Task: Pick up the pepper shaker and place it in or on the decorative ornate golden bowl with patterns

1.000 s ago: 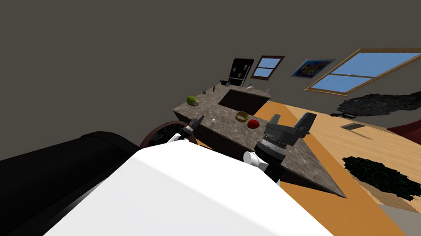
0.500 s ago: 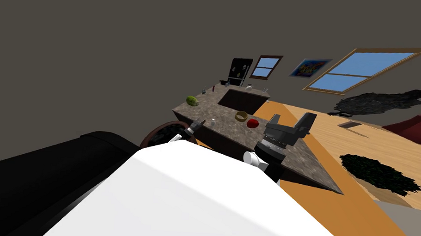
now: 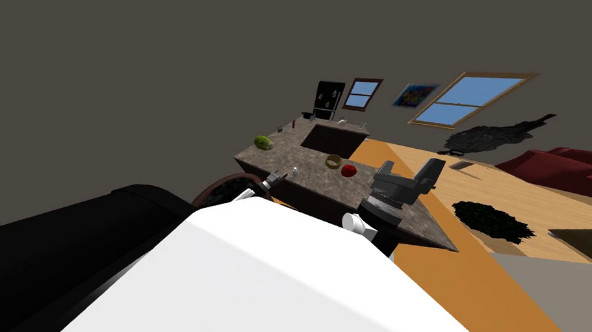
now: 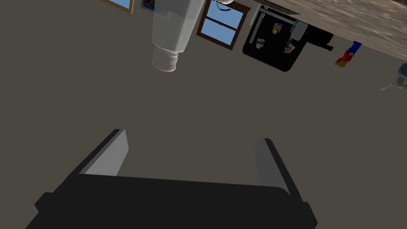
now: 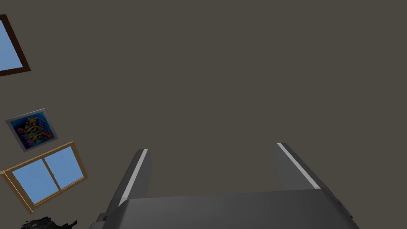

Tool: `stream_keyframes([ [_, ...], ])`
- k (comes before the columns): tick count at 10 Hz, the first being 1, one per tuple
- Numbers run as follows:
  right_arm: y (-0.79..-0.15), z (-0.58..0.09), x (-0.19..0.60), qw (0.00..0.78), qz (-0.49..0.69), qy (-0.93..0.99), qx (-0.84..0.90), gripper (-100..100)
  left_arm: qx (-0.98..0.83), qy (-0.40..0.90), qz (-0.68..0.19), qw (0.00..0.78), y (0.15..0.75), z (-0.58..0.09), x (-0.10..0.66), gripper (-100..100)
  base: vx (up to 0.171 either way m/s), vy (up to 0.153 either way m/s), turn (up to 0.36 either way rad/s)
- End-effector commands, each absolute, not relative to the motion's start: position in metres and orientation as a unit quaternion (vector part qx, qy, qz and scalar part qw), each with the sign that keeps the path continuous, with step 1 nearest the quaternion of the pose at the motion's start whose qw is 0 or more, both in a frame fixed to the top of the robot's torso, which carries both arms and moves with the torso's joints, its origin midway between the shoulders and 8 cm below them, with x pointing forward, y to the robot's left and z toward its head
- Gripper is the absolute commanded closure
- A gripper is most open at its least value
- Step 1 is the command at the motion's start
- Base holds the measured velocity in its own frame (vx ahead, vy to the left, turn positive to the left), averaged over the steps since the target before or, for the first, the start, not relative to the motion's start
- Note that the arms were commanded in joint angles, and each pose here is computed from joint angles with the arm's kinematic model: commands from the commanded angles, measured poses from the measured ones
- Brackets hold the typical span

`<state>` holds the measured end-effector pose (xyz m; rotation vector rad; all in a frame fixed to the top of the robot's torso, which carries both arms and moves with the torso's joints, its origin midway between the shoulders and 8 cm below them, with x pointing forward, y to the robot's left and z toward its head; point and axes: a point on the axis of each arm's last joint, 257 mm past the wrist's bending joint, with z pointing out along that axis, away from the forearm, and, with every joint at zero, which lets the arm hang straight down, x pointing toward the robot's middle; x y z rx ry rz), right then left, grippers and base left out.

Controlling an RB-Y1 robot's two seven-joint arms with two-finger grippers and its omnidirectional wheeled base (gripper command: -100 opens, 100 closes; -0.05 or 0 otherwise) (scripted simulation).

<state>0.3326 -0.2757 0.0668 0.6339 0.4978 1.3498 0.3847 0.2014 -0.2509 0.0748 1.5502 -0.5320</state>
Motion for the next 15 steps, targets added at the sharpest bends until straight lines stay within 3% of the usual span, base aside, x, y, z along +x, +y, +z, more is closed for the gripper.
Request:
stream_keyframes([
  [1,-0.276,0.067,0.333,0.707,0.608,0.224,0.285,0,0.049,0.702,-0.217,0.676,0.207,-0.266,0.385,-100,-0.017,-0.112,-0.19],
  [7,-0.276,0.067,0.333,0.707,0.607,0.224,0.285,0,0.085,0.73,-0.154,0.661,0.245,-0.298,0.391,-100,0.023,-0.099,-0.181],
  [8,-0.276,0.067,0.333,0.707,0.607,0.224,0.285,0,0.086,0.73,-0.152,0.66,0.246,-0.299,0.391,0,0.005,-0.009,0.008],
  [9,-0.276,0.067,0.333,0.707,0.607,0.224,0.285,0,0.086,0.73,-0.153,0.661,0.245,-0.299,0.391,-100,0.0,0.0,0.0],
  [10,-0.276,0.067,0.333,0.707,0.607,0.224,0.285,0,0.086,0.73,-0.153,0.661,0.245,-0.299,0.391,100,0.0,0.0,0.0],
  [14,-0.276,0.067,0.333,0.707,0.607,0.224,0.285,0,0.086,0.73,-0.153,0.661,0.245,-0.299,0.391,100,0.0,0.0,0.0],
  [15,-0.276,0.067,0.333,0.707,0.607,0.224,0.285,0,0.086,0.73,-0.153,0.661,0.245,-0.299,0.391,0,0.0,0.0,0.0],
])
